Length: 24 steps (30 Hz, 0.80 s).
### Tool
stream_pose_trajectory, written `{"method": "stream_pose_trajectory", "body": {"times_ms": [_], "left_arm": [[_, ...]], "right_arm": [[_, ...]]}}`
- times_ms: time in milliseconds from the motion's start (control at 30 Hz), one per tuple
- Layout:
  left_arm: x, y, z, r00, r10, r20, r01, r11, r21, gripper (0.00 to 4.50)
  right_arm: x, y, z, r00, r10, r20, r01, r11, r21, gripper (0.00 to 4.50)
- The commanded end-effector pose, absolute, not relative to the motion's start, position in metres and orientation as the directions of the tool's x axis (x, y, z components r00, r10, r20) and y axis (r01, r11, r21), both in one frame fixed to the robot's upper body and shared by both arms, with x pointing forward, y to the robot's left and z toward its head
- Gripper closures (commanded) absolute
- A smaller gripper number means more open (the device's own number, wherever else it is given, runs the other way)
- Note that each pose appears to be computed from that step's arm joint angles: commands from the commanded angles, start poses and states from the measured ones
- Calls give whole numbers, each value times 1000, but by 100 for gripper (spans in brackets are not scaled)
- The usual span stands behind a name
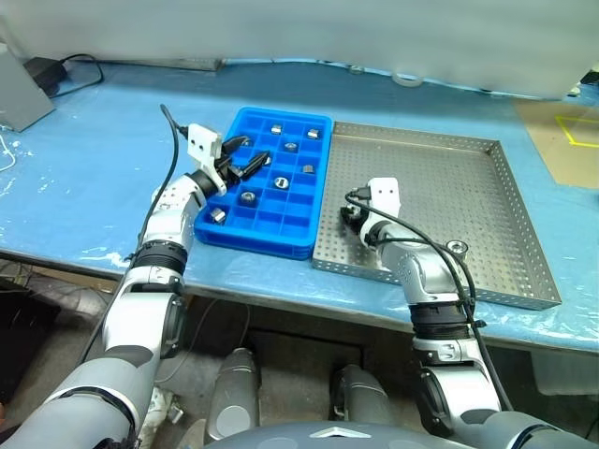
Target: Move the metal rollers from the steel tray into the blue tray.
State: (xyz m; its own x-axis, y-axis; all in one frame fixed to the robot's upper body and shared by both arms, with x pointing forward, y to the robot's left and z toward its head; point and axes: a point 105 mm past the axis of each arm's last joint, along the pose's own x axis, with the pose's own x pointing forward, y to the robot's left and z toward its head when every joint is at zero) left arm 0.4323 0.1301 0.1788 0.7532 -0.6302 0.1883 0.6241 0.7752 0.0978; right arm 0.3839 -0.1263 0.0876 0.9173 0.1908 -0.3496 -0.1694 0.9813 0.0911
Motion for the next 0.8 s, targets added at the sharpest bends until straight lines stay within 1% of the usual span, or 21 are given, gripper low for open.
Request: {"method": "stream_pose_trajectory", "body": {"times_ms": [33,100,133,200,267,333,400,567,800], "left_arm": [[436,145,207,773,-571,275,574,815,80,70],[442,165,220,813,-489,315,508,861,23,70],[444,172,225,826,-459,327,483,876,9,70],[446,186,232,849,-404,341,428,904,5,70],[447,195,234,865,-364,345,389,921,-2,70],[447,200,233,874,-344,344,368,930,-3,70],[444,200,230,873,-348,341,367,930,10,70],[439,199,224,874,-360,327,361,931,59,70],[438,204,220,883,-350,313,350,935,57,70]], "right_arm": [[389,-119,114,950,223,-218,-192,969,155,271],[394,-102,155,954,296,-55,-273,926,261,271],[395,-93,170,941,338,4,-325,901,286,271],[389,-65,200,869,478,131,-493,808,323,271],[381,-42,216,782,593,190,-621,720,309,271],[371,-17,214,682,714,157,-727,640,249,271],[369,-2,204,629,772,92,-770,605,202,271],[368,14,182,569,822,-34,-815,569,112,271],[359,17,167,521,849,-88,-844,528,95,271]]}}
